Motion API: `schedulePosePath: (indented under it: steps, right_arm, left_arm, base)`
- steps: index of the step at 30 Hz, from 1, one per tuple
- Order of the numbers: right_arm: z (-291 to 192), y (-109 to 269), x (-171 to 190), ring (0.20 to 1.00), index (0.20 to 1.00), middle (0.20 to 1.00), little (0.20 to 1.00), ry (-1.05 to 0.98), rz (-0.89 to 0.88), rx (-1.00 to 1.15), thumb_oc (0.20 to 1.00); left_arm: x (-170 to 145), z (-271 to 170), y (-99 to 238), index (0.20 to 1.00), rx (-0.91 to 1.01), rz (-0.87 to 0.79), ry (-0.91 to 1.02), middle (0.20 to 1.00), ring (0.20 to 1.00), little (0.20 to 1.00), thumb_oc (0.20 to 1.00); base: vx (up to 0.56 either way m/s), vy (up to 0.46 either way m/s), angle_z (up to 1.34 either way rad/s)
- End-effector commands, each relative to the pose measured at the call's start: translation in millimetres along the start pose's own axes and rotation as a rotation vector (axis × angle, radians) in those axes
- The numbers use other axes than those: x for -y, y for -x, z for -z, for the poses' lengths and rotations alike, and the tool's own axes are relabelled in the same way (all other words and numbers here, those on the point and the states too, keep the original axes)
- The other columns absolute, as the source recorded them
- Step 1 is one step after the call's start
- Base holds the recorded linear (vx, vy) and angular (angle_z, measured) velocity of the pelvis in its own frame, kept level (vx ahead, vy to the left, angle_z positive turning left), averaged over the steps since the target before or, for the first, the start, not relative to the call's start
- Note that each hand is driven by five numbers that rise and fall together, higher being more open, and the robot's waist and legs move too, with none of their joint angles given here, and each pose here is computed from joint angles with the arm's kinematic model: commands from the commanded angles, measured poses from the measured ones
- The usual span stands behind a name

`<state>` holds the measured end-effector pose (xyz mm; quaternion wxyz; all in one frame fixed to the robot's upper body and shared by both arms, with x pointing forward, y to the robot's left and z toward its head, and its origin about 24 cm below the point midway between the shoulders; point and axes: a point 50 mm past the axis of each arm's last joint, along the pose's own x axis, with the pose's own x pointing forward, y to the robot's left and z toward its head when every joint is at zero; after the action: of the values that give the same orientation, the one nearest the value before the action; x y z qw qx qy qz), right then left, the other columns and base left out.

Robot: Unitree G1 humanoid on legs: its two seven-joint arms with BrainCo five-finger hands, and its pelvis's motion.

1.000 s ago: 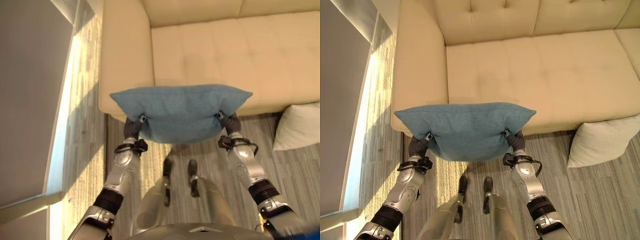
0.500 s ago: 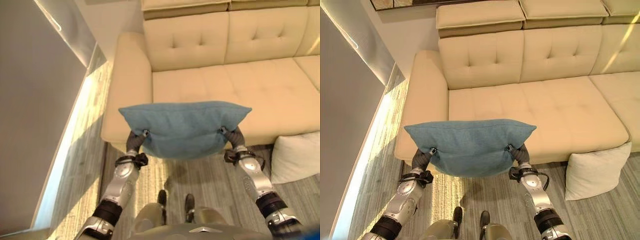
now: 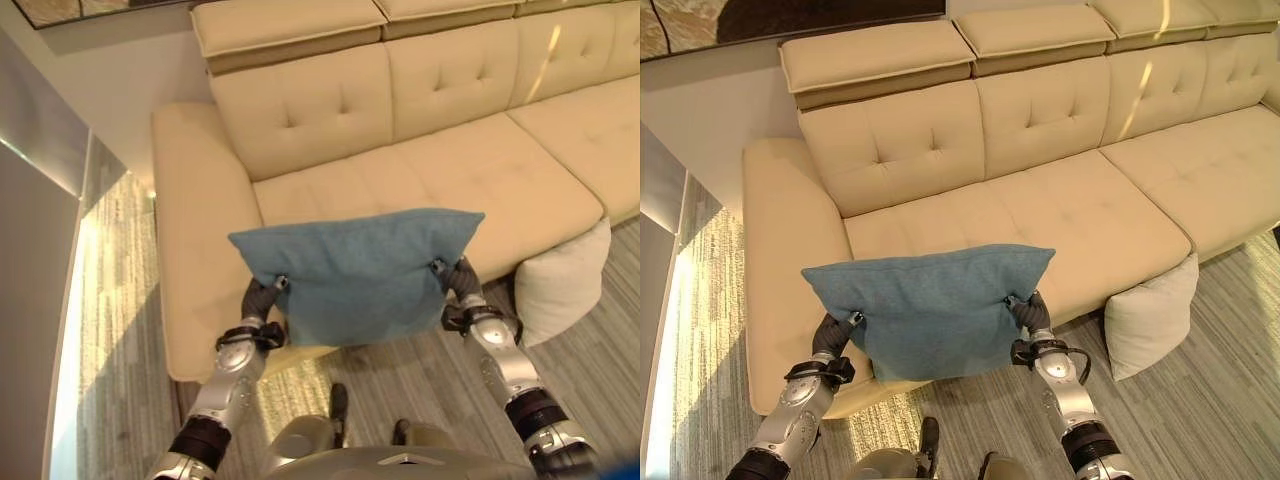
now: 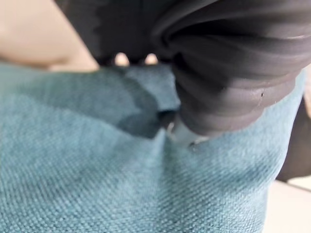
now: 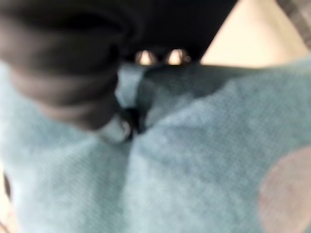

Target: Pick up all the scattered cushions and arrange them neatly on the sofa.

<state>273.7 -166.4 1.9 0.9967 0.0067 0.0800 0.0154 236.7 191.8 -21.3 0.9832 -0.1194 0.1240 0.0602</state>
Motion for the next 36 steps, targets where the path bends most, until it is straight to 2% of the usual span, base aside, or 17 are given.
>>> schedulePosePath:
  steps: [1, 11, 20, 27, 29, 36]
  right_arm:
    - [-43, -10, -31, 0.200, 0.200, 0.200, 0.200, -0.018, -0.150, 0.208, 0.200]
    - [-30, 0, -16, 0.200, 0.200, 0.200, 0.200, 0.019, -0.118, 0.167, 0.200]
    - [-37, -2, 1, 0.200, 0.200, 0.200, 0.200, -0.050, -0.033, 0.194, 0.200]
    - [-38, -4, 1, 0.200, 0.200, 0.200, 0.200, -0.033, -0.025, 0.192, 0.200]
    - [-40, -6, -10, 0.200, 0.200, 0.200, 0.200, -0.030, -0.065, 0.198, 0.200]
    - [-48, -10, -11, 0.200, 0.200, 0.200, 0.200, -0.038, -0.067, 0.228, 0.200]
  left_arm:
    - [18, -48, -8, 0.200, 0.244, 0.113, -0.026, 0.200, 0.200, 0.200, 0.200]
    - [35, -37, -13, 0.200, 0.200, 0.159, 0.020, 0.200, 0.200, 0.200, 0.200]
    - [61, -45, -23, 0.200, 0.206, 0.241, 0.070, 0.200, 0.200, 0.200, 0.200]
    - [58, -53, -21, 0.200, 0.237, 0.252, 0.052, 0.200, 0.200, 0.200, 0.200]
    - [45, -57, -19, 0.200, 0.250, 0.228, 0.008, 0.200, 0.200, 0.200, 0.200]
    - [40, -69, -19, 0.200, 0.307, 0.217, -0.010, 0.200, 0.200, 0.200, 0.200]
  base:
    - [0.21, -0.005, -0.24]
    - [0.25, -0.107, 0.31]
    - [0.09, -0.080, 0.50]
    - [0.19, 0.205, 0.04]
    - [0.24, 0.281, -0.31]
    - [0.13, 0.044, 0.11]
